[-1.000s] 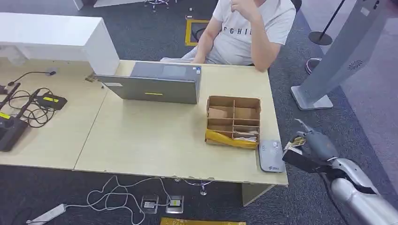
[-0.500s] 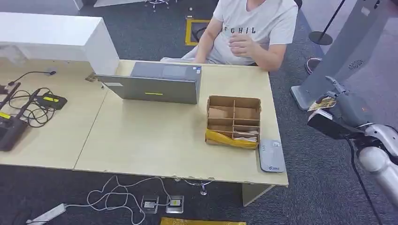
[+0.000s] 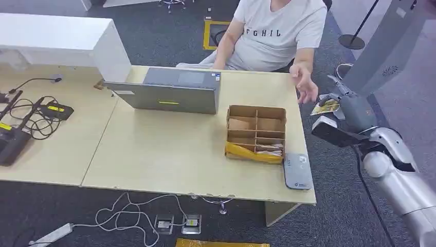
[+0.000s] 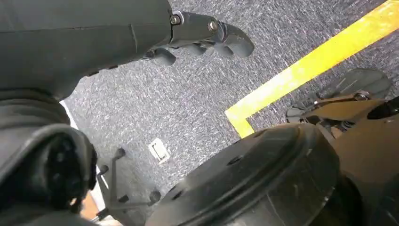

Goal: Pass the card to the sensor for recognition and then transmit it.

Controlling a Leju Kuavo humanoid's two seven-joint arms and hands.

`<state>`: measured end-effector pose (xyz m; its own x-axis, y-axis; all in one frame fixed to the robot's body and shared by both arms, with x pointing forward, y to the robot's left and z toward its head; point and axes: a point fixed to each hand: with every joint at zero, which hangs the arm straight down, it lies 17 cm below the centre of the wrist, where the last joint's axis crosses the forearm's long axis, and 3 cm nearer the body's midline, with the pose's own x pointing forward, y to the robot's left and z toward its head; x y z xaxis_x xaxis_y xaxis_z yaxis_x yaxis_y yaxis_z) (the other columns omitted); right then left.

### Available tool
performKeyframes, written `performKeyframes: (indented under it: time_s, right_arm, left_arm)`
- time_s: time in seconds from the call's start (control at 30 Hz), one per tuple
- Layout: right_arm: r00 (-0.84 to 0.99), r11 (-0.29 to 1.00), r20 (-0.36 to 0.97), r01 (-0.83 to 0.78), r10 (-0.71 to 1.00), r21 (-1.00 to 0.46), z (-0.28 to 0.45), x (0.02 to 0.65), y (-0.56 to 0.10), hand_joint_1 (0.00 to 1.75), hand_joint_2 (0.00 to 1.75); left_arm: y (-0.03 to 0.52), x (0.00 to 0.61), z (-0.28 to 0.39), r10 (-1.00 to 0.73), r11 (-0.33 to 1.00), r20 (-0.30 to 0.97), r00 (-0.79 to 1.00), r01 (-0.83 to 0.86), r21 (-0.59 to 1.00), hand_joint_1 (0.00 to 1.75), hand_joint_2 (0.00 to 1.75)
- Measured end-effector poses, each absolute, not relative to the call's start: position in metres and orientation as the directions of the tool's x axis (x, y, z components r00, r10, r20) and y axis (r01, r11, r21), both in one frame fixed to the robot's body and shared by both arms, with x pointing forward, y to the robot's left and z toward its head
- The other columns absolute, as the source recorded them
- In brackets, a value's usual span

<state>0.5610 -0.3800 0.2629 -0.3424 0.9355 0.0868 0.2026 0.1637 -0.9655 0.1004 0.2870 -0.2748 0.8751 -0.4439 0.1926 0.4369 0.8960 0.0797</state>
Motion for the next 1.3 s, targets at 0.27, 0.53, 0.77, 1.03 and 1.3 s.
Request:
performKeyframes:
  time_s: [0.27, 0.53, 0.77, 1.03, 1.3]
  right_arm:
    - [-0.353, 0.21, 0.136, 0.179, 0.926, -0.961, 0.244, 0.567, -0.356, 1.75, 1.75]
    - [-0.36, 0.218, 0.146, 0.17, 0.922, -0.961, 0.238, 0.567, -0.348, 1.75, 1.75]
    - [-0.367, 0.234, 0.167, 0.147, 0.915, -0.961, 0.227, 0.571, -0.332, 0.0, 1.75]
    - [-0.351, 0.219, 0.153, 0.157, 0.924, -0.963, 0.224, 0.573, -0.332, 0.0, 1.75]
    - [-0.264, 0.2, 0.172, 0.087, 0.949, -0.976, 0.211, 0.572, -0.338, 0.0, 1.75]
  left_arm:
    - [0.288, 0.101, -0.275, -0.449, 0.894, 0.193, 0.873, 0.441, 0.086, 0.0, 0.0]
    - [0.288, 0.101, -0.275, -0.449, 0.893, 0.192, 0.872, 0.441, 0.086, 0.0, 0.0]
    - [0.288, 0.101, -0.275, -0.454, 0.891, 0.192, 0.87, 0.445, 0.087, 0.0, 0.0]
    - [0.29, 0.101, -0.275, -0.457, 0.889, 0.191, 0.869, 0.447, 0.097, 0.0, 0.0]
    - [0.29, 0.101, -0.275, -0.453, 0.891, 0.19, 0.871, 0.443, 0.098, 0.0, 0.0]
